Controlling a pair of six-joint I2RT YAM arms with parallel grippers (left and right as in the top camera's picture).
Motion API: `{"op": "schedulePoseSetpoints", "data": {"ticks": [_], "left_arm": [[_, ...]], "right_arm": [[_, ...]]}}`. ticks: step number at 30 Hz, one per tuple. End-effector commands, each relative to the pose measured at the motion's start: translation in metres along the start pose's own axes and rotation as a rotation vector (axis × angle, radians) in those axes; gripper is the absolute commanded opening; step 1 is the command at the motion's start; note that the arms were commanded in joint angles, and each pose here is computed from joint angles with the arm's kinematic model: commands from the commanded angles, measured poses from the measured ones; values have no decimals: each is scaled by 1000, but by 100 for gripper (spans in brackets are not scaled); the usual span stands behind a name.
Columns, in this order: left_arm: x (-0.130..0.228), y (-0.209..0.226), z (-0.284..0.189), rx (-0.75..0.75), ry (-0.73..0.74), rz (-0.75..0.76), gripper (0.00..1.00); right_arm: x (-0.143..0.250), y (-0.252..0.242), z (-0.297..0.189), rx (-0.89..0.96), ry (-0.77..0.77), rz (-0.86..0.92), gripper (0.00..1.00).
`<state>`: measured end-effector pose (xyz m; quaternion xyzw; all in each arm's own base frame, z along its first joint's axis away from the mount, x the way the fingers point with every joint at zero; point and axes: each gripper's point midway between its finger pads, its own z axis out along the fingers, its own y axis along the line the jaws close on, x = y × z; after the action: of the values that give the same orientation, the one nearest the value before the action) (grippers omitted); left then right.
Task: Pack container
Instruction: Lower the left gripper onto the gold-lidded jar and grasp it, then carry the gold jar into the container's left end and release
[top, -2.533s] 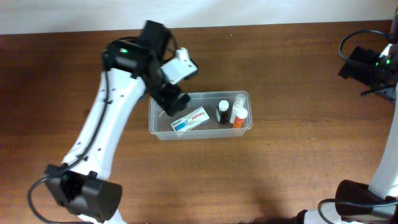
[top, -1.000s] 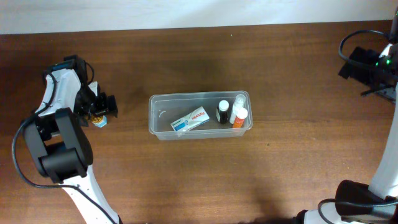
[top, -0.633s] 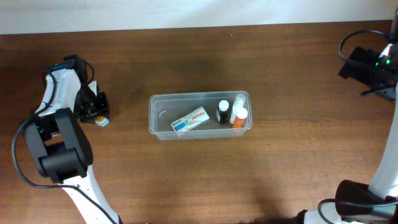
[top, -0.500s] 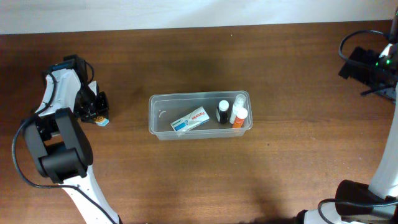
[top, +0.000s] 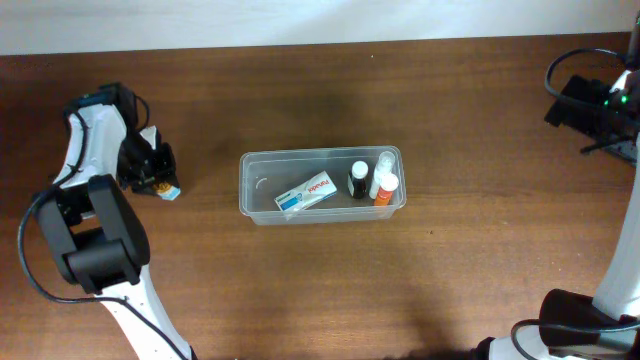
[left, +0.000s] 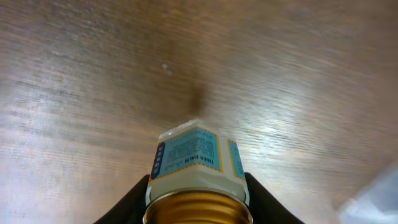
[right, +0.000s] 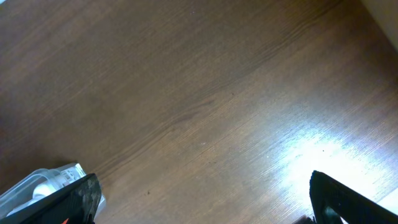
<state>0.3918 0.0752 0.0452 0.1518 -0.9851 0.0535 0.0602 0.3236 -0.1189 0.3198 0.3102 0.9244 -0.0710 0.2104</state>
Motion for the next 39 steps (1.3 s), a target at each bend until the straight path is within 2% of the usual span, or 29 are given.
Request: {"op": "schedulePoseSetpoints", "data": {"ticks": [1, 6, 14, 20, 25, 30, 33, 39], "left_arm": [[-15, -21, -35, 97, -67, 38, 36], [-9, -55, -88, 162, -109, 174, 36], [29, -131, -146, 177, -189, 472, 37], [61, -184, -145, 149, -188, 667, 37], [83, -203, -121, 54, -119, 758, 37], [98, -203, -90, -68, -38, 798, 37], [92, -196, -72, -151, -38, 729, 37], [85, -194, -35, -162, -38, 590, 37]], "right_arm": [[-2, -2, -1, 8, -8, 13, 98], [-2, -2, -1, 8, -8, 13, 98], [-2, -2, -1, 8, -8, 13, 98], [-2, -2, -1, 8, -8, 13, 98], [-2, -2, -1, 8, -8, 13, 98], [-2, -2, -1, 8, -8, 13, 98], [-2, -2, -1, 8, -8, 13, 98], [-2, -2, -1, 8, -8, 13, 98]]}}
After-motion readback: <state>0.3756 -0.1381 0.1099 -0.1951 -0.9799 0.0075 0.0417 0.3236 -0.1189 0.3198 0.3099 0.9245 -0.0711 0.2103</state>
